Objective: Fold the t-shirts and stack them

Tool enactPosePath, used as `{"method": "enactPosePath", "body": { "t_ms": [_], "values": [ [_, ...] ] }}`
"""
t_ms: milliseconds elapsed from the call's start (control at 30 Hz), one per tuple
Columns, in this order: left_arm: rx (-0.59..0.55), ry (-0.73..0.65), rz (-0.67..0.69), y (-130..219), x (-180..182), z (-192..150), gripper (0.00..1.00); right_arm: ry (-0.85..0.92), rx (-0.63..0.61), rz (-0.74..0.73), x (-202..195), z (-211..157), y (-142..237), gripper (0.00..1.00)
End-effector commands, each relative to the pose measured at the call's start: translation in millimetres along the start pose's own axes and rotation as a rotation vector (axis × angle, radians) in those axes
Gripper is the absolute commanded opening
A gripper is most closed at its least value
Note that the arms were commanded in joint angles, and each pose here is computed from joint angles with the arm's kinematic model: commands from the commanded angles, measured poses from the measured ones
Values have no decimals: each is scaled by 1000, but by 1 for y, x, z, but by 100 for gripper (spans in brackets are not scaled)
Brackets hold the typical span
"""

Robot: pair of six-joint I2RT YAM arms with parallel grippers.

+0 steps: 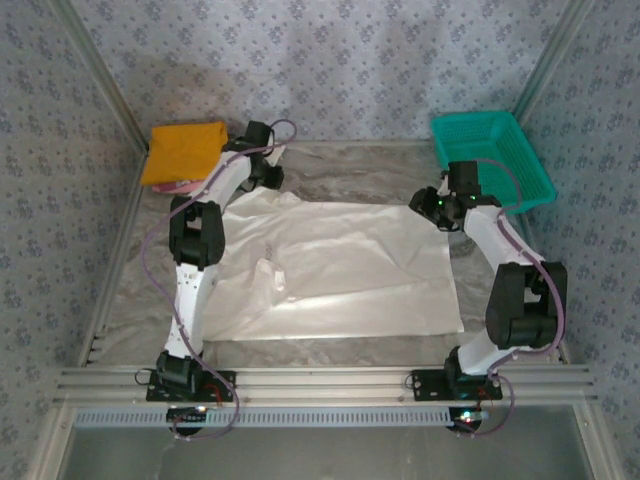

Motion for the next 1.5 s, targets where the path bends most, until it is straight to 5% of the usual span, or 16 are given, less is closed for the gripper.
{"method": "enactPosePath", "body": {
  "t_ms": [0, 100, 433, 733, 1467],
  "values": [
    [-53, 15, 39, 27, 9, 17, 13, 32, 2, 21, 10, 2, 10, 44],
    [-75, 35, 52, 44, 14, 23, 0, 23, 10, 12, 6, 3, 6, 44],
    [-137, 109, 89, 93, 44, 11, 0, 40, 53, -192, -18, 21, -22, 48],
    [-120, 130, 132, 93, 65, -6, 0, 57, 101, -293, -31, 39, -51, 58],
    [-92, 221, 214, 82, 113, -51, 0, 92, 154, -426, -54, 65, -97, 60]
  ]
}}
Point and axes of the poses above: each hand's point on the last joint's axis, 136 mm out from that joint toward the fingers, its own y axis back along the fingers, its own x axis along the line the jaws close on, z = x × y, the point moved 4 cm from there along y, back along the fingers, and after that the axes turned 11 degrees about -y, right-handed, at the moved point
